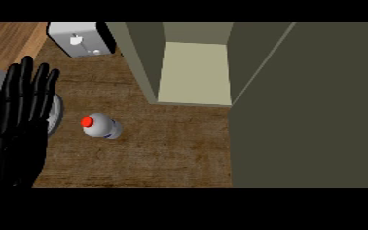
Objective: Pick up the bottled water, place it into the cabinet and close the cabinet
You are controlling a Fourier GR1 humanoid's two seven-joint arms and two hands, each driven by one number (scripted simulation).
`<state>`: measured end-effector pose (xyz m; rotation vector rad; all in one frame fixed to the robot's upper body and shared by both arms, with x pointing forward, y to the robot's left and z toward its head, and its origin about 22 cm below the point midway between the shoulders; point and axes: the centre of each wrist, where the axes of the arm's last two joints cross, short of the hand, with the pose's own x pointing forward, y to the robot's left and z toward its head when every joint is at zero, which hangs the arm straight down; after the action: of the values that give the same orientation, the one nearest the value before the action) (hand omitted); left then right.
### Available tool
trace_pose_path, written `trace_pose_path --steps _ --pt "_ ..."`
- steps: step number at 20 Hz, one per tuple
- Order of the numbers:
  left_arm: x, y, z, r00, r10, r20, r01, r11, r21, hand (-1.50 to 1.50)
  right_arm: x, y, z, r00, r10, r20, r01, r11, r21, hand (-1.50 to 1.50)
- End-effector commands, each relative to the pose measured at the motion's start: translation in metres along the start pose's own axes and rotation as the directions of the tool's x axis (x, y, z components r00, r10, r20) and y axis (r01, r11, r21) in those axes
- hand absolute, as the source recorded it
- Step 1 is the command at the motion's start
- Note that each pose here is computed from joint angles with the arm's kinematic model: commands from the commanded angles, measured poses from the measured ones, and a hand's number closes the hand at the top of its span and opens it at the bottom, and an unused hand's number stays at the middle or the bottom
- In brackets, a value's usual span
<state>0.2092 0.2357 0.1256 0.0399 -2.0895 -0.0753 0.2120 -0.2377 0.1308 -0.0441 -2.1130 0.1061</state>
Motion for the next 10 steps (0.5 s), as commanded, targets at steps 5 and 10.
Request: trace_pose_path --steps 5,10 --pt "0.01 0.027 -0.01 0.989 0.131 0.074 -0.082 0.883 -0.461 -1.5 0.0 0.002 0.023 1.0 0.0 -0.026 0.001 0.999 0.033 -1.5" --pt "-0.005 0.04 0.018 0.911 0.33 -0.247 -0.412 0.754 -0.512 -1.5 0.014 0.01 0.037 0.98 -0.158 -0.125 0.178 0.969 0.171 -1.5"
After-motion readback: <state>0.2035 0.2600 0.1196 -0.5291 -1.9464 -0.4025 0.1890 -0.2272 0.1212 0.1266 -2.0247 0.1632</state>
